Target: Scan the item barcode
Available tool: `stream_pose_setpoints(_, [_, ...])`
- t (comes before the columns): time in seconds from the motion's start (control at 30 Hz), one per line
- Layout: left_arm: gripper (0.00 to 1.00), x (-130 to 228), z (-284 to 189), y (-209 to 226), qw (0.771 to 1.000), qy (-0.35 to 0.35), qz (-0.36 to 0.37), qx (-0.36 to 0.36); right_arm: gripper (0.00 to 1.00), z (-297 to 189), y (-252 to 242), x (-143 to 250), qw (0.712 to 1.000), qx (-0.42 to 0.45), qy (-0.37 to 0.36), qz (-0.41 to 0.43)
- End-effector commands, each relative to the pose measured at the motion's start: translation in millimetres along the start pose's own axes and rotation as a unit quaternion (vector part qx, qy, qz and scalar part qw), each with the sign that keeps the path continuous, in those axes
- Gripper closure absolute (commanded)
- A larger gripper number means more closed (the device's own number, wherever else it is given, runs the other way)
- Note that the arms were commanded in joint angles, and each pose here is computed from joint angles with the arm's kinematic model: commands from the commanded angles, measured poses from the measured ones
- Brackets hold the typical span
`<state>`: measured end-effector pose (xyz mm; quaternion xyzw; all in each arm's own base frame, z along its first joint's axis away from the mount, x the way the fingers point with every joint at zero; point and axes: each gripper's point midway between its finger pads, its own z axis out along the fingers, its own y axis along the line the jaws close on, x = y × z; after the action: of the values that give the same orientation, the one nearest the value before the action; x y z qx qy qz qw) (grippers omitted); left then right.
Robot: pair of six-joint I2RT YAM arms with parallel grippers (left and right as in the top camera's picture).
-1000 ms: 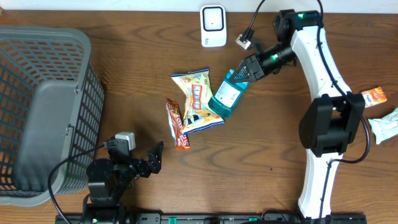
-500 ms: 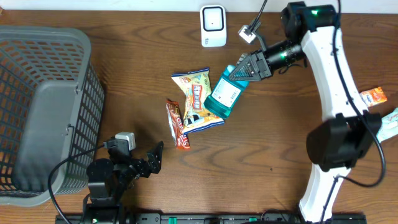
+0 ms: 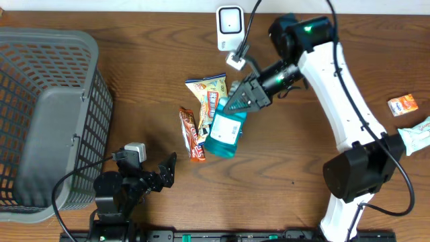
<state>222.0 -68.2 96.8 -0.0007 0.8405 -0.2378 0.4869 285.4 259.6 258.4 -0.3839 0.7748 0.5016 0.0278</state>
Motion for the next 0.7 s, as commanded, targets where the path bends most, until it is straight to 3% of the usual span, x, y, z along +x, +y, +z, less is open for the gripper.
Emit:
stream_pose_setpoints(0.0, [0.02,12.2,1.7,1.3,1.000,0.019,-0.011,0.002,0.96,11.0,19.2,-0.2,0.998,-0.056,-0.015,0.010])
stream_pose_setpoints(0.43, [0.02,12.2,1.7,1.3,1.000,0.019,-0.011,0.002,0.96,28.6,15.8,16.0,0.996,-0.074,0.010,0.039])
stream_pose_setpoints(0.67, [0.01,12.2,1.7,1.3,1.000,0.019,-0.011,0.002,0.95,28.9,3.5,25.0,0.999,-0.041,0.034,0.004])
